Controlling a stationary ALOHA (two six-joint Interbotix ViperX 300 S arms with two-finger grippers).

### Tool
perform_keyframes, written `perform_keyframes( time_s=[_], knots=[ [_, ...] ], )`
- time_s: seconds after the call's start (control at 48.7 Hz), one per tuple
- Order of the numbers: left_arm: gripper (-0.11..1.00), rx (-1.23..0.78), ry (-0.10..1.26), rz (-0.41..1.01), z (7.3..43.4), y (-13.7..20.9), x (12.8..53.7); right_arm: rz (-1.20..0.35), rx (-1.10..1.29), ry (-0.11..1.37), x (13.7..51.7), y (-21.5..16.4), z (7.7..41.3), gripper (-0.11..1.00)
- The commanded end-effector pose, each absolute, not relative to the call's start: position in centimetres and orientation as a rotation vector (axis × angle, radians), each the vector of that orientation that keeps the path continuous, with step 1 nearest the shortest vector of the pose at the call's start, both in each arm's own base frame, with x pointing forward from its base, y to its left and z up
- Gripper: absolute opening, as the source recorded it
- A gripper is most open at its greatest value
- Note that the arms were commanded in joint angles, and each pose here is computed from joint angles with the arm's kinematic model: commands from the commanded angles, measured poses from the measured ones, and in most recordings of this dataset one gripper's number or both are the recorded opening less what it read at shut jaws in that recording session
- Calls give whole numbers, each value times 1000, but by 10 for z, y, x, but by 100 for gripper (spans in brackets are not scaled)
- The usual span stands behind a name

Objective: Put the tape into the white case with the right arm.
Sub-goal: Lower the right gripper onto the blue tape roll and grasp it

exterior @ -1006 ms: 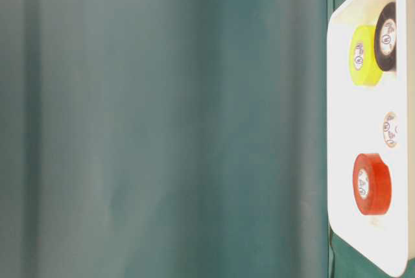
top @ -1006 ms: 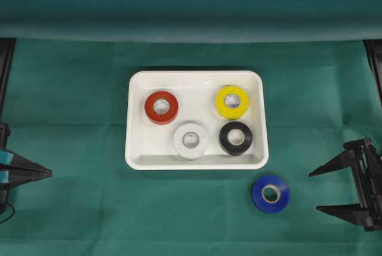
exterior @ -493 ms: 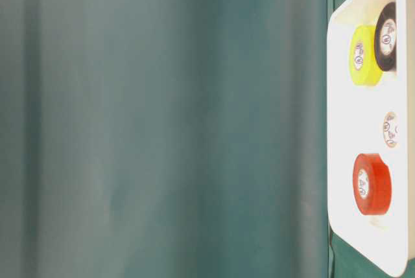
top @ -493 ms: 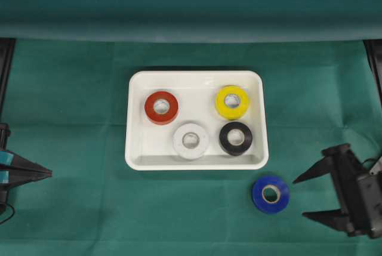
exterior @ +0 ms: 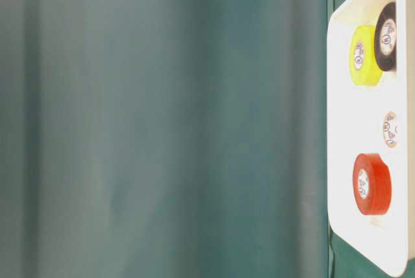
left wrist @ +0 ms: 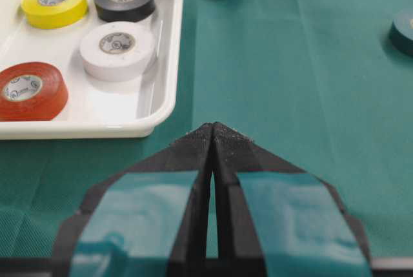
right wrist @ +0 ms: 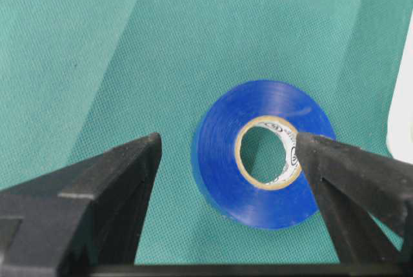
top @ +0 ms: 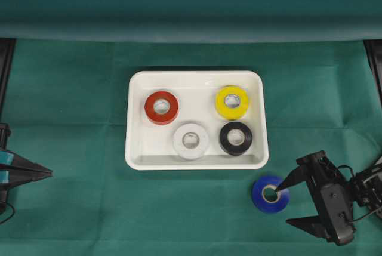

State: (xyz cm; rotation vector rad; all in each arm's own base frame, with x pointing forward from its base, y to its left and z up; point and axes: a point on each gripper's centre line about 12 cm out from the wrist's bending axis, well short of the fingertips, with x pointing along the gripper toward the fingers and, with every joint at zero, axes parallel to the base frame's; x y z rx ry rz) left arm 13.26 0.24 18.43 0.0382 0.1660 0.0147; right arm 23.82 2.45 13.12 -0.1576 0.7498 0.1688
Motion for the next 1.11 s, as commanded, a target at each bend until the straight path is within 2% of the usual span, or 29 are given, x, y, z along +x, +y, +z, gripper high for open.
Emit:
perform_keyframes(
  time_s=[0.0, 0.739, 1.088],
  knots=[
    [0, 37, 160, 18, 188, 3, 134, 174, -160, 724, 244, 26, 138, 62],
    [0, 38, 158, 18, 188, 3, 134, 184, -158, 871, 264, 28, 101, 62],
    [0, 37, 157, 18, 188, 3, 134, 179, -158, 882, 270, 28, 99, 62]
  ],
)
